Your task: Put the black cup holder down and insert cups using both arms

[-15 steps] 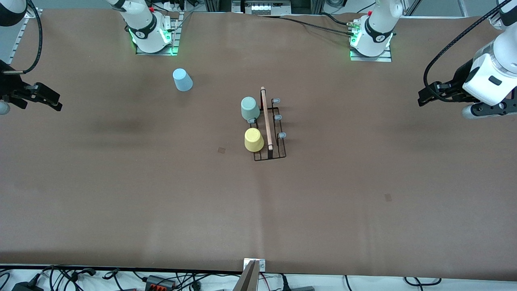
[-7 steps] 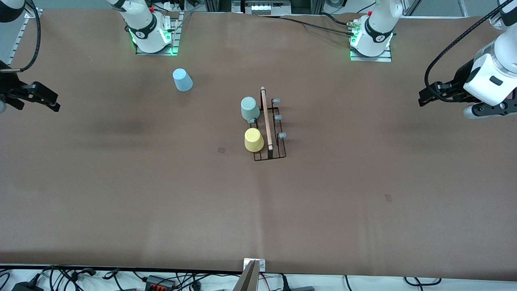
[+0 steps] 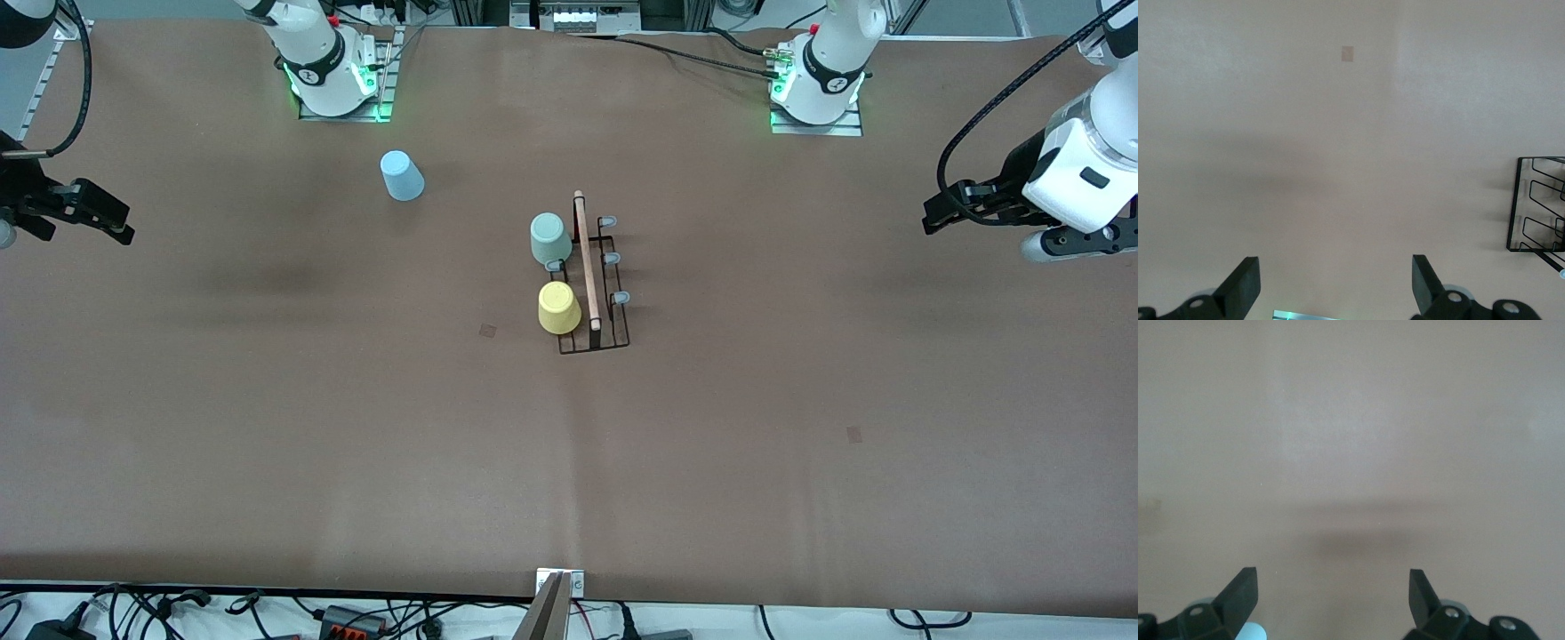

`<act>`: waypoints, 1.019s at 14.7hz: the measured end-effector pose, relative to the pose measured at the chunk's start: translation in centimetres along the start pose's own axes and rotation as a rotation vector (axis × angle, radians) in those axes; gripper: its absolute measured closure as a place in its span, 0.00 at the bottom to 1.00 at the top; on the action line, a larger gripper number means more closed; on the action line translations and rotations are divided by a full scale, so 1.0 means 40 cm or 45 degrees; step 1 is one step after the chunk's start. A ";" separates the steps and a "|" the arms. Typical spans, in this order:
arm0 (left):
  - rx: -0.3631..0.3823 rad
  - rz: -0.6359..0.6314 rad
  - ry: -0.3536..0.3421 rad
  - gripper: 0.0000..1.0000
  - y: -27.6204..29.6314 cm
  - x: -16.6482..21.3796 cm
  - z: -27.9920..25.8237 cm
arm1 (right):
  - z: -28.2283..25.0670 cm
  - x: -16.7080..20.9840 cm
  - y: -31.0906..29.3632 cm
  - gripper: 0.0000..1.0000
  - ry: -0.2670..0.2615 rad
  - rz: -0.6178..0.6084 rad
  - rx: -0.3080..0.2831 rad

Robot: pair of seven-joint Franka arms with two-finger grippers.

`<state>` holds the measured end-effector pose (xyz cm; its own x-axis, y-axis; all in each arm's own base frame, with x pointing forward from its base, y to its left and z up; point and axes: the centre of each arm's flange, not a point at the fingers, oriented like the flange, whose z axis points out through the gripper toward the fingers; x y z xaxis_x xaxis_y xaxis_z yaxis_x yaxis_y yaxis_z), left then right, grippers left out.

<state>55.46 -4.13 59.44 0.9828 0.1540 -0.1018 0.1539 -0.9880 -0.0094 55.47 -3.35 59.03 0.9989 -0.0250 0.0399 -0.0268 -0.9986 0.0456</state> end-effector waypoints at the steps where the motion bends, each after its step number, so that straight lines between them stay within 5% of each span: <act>1: 0.000 0.000 0.000 0.00 0.000 0.000 0.000 | 0.002 -0.006 0.000 0.00 -0.026 0.000 0.001; 15: 0.000 0.000 0.000 0.00 0.000 0.000 0.000 | 0.023 -0.003 -0.011 0.00 -0.044 -0.004 0.017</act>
<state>55.47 -4.13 59.44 0.9828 0.1541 -0.1018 0.1539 -0.9880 -0.0094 55.40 -2.93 58.07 0.9997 -0.0232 0.0055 -0.0233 -0.9992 0.0320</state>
